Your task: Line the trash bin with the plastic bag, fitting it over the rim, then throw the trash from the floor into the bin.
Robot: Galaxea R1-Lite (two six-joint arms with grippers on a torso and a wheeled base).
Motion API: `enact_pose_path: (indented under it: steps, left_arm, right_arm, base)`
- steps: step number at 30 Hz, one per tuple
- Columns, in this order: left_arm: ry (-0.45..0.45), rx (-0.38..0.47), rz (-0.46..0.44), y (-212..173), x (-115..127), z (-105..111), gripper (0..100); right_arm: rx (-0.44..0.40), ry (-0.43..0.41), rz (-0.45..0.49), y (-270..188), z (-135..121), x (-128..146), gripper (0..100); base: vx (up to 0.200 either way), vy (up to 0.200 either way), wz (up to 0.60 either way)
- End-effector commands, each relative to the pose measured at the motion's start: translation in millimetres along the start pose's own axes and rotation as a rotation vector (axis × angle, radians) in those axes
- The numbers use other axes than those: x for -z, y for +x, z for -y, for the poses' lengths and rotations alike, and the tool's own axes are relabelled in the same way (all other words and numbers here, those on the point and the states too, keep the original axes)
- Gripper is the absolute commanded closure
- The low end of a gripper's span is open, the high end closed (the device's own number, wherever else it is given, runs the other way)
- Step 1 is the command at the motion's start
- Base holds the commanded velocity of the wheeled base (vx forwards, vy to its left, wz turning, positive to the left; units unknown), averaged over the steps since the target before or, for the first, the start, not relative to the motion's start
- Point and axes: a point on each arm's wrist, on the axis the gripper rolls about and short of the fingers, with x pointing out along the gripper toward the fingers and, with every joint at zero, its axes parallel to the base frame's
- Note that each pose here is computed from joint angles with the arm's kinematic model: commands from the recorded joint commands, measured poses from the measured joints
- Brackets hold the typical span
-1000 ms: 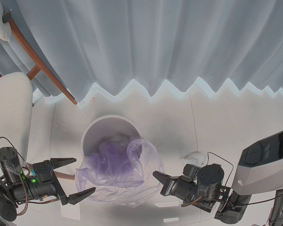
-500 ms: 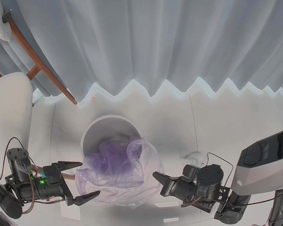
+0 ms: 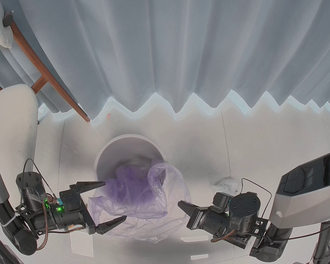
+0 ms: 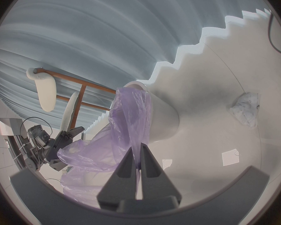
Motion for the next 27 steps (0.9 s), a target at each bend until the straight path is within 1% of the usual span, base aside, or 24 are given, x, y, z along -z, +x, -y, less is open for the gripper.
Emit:
enact_pose_path:
  steps: [1, 4, 5, 16, 19, 20, 23, 27]
  left_arm:
    - [-0.039, 0.036, -0.061, 7.2, 15.9, 5.0, 0]
    - [-0.034, 0.043, -0.058, 7.6, 14.9, 6.3, 0]
    - [-0.035, 0.044, -0.059, 7.6, 15.1, 6.3, 100]
    - [-0.040, 0.041, -0.068, 7.7, 15.7, 6.8, 100]
    - [-0.045, 0.018, -0.071, 7.7, 14.2, 7.0, 100]
    - [-0.044, -0.004, -0.075, 9.1, 12.0, 9.0, 100]
    - [-0.059, -0.051, -0.060, 15.9, 4.5, 10.7, 100]
    - [-0.069, -0.086, -0.046, 25.0, -2.0, 13.9, 100]
  right_arm:
    - [-0.012, 0.001, 0.012, -0.1, -1.2, -0.9, 100]
    - [-0.010, 0.001, 0.011, 0.1, -1.0, -0.6, 100]
    - [-0.011, 0.001, 0.011, 0.1, -0.6, -0.9, 100]
    - [-0.011, 0.001, 0.009, -0.2, -1.1, -0.1, 100]
    - [-0.016, -0.002, 0.008, -0.7, -2.7, 0.2, 100]
    - [-0.018, -0.002, 0.008, -0.8, -3.0, -0.1, 100]
    - [-0.019, -0.006, 0.009, -1.0, -3.3, -0.5, 100]
    - [-0.020, -0.008, 0.011, -1.2, -3.9, -0.5, 100]
  base:
    - [0.000, 0.000, 0.00]
    - [0.000, 0.000, 0.00]
    - [0.000, 0.000, 0.00]
    - [0.000, 0.000, 0.00]
    - [0.000, 0.000, 0.00]
    - [0.000, 0.000, 0.00]
    - [0.000, 0.000, 0.00]
    - [0.000, 0.000, 0.00]
